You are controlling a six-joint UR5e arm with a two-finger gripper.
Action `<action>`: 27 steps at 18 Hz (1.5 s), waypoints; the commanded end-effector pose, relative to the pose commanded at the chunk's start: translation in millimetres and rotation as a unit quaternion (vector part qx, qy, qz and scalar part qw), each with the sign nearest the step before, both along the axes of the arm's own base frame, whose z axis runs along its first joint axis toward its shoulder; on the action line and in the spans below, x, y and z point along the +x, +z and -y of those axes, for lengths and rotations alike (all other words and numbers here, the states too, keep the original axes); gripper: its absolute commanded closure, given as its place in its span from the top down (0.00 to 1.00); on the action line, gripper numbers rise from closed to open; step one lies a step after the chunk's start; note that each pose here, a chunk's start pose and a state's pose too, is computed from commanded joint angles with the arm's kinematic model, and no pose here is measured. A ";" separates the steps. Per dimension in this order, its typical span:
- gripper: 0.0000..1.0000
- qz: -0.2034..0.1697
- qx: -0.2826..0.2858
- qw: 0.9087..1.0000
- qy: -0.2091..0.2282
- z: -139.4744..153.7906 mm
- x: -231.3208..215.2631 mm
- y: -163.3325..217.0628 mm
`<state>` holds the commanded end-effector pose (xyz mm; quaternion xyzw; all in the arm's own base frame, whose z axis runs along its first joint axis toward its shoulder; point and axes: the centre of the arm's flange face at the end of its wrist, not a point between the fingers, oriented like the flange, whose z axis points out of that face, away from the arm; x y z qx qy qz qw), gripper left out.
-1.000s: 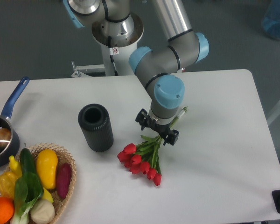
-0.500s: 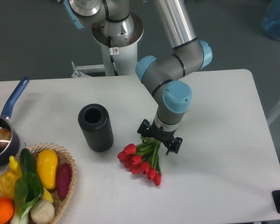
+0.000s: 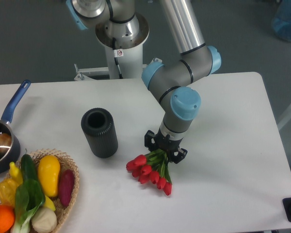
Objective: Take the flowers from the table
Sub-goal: 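Close the gripper around the tulip stems below the blooms, then lift the gripped tulip bunch up off the table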
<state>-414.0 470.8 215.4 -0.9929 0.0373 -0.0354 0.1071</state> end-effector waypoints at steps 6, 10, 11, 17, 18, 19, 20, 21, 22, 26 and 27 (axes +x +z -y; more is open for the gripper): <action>0.00 -0.021 0.003 1.000 0.004 0.9 -1.9 22.1; 0.00 -0.083 0.004 0.996 0.012 6.0 -21.3 76.1; 0.00 -0.091 0.004 0.996 0.014 6.1 -26.3 82.5; 0.00 -0.134 0.006 0.990 0.034 21.5 -38.8 129.7; 0.00 -0.147 0.001 0.988 0.040 27.5 -45.6 138.5; 0.00 -0.150 -0.002 0.988 0.041 27.9 -48.4 143.2; 0.00 -0.149 -0.004 0.988 0.039 26.1 -51.8 150.1; 0.00 -0.144 -0.008 0.989 0.035 26.0 -55.6 157.2; 0.00 -0.140 -0.015 0.989 0.034 28.6 -63.1 163.9; 0.00 -0.138 -0.029 0.990 0.021 28.2 -73.1 189.6; 0.00 -0.142 -0.033 0.989 0.023 31.1 -74.0 193.0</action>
